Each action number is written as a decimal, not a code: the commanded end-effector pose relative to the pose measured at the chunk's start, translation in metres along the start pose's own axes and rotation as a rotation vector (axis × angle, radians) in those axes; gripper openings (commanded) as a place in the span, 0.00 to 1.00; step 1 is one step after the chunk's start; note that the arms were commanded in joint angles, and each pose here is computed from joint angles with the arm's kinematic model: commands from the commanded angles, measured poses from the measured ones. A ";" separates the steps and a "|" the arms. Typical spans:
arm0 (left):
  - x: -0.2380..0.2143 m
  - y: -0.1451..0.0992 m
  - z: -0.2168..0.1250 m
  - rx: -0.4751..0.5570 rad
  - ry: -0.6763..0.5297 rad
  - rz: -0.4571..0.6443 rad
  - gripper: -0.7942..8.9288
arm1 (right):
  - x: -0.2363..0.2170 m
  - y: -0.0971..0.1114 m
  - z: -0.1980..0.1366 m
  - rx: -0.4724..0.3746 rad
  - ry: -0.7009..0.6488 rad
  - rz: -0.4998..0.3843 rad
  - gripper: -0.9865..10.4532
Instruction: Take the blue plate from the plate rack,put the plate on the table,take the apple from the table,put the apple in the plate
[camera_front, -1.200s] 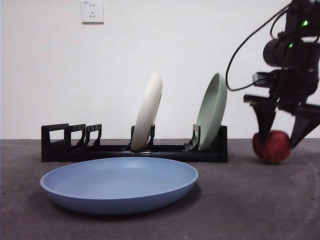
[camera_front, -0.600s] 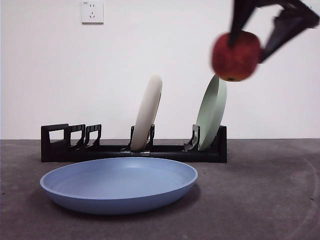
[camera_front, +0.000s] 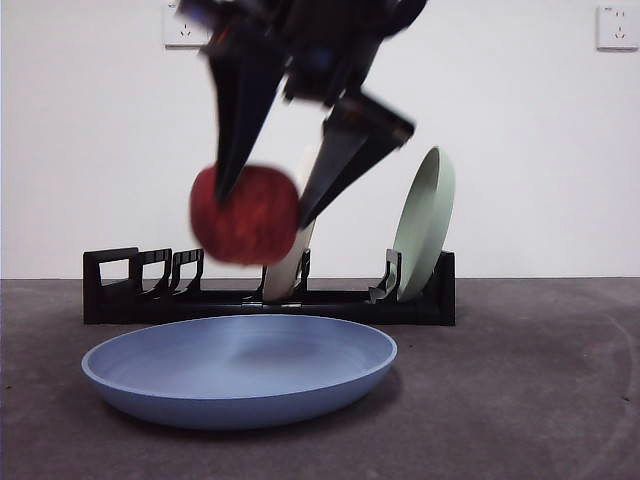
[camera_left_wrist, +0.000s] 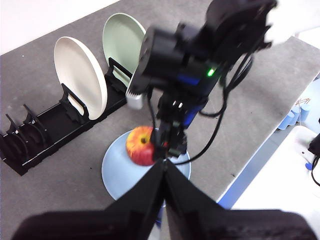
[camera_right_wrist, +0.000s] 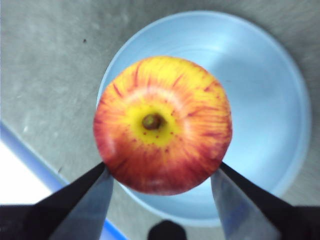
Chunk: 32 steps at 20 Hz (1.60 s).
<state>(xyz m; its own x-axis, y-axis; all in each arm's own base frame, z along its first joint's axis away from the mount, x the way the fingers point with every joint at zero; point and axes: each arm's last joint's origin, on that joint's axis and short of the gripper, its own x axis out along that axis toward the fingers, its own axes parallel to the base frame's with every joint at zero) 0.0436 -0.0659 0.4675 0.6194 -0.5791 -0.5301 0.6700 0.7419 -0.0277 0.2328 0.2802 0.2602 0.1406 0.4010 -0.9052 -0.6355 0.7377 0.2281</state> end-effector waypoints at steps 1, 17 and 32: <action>-0.001 0.000 0.000 0.010 -0.006 0.001 0.08 | 0.017 0.005 0.002 0.024 0.001 0.003 0.09; -0.014 0.005 -0.006 -0.001 -0.045 -0.015 0.08 | 0.065 -0.001 0.005 0.013 0.027 -0.082 0.09; -0.018 0.007 -0.008 -0.005 -0.057 -0.018 0.08 | 0.069 0.002 -0.005 0.051 0.075 -0.111 0.61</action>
<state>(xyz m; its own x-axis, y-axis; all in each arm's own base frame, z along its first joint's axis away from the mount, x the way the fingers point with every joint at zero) 0.0343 -0.0485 0.4701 0.6286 -0.6064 -0.4870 0.6737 0.7374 -0.0486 0.2399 0.3055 0.1989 0.1556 0.2804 -0.9472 -0.5784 0.8032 0.1428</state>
